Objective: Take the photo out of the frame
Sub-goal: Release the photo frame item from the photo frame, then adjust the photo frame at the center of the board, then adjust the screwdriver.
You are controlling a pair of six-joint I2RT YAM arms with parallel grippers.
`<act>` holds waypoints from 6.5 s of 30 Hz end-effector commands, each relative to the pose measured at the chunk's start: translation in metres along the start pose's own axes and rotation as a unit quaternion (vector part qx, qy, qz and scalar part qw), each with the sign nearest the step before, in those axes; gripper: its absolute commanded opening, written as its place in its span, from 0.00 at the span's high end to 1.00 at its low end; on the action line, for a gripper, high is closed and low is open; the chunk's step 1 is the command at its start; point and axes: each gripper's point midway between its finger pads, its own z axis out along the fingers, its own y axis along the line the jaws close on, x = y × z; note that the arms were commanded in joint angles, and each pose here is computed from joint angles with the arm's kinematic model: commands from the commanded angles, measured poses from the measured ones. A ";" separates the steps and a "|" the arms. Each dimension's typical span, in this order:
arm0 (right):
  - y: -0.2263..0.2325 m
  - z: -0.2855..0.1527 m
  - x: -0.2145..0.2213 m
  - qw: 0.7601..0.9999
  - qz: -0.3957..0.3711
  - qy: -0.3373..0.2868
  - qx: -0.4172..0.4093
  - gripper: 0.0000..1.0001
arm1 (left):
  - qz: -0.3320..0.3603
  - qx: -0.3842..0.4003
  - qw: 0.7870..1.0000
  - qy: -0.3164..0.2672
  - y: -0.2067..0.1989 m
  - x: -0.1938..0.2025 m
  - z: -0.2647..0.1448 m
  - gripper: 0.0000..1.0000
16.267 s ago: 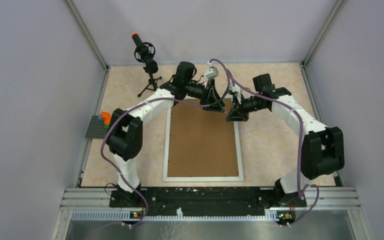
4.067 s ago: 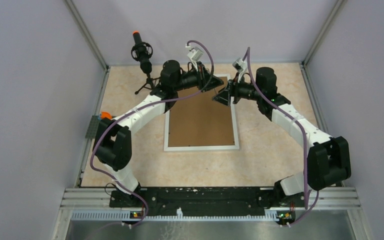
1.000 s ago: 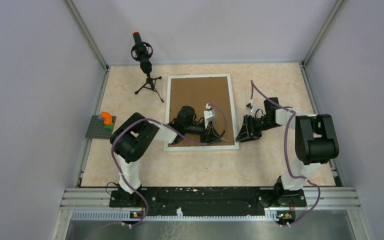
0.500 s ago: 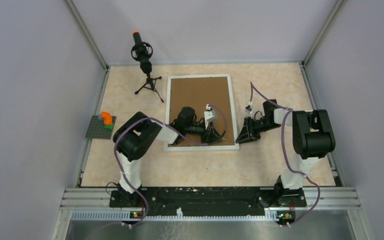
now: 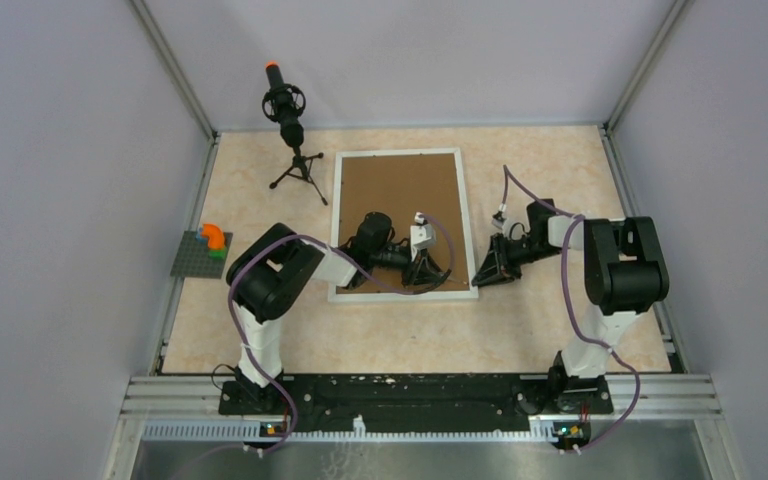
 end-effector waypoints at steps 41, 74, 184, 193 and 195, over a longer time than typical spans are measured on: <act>0.046 -0.026 -0.035 0.989 -0.089 -0.072 0.093 0.39 | 0.072 -0.086 0.993 0.024 0.001 -0.126 -0.008 1.00; -0.019 -0.002 0.001 0.951 -0.151 0.085 0.255 1.00 | 0.018 -0.221 0.975 0.015 0.037 -0.137 -0.094 1.00; 0.211 -0.089 -0.095 0.766 -0.581 -0.276 -0.015 0.15 | -0.071 -0.024 0.983 -0.167 0.019 -0.262 -0.082 1.00; 0.250 -0.060 -0.084 0.755 -0.597 -0.254 -0.090 0.37 | -0.054 0.007 0.981 -0.185 0.010 -0.268 -0.081 1.00; 0.253 -0.057 -0.088 0.759 -0.592 -0.255 -0.094 0.46 | -0.055 0.012 0.981 -0.186 0.008 -0.268 -0.081 1.00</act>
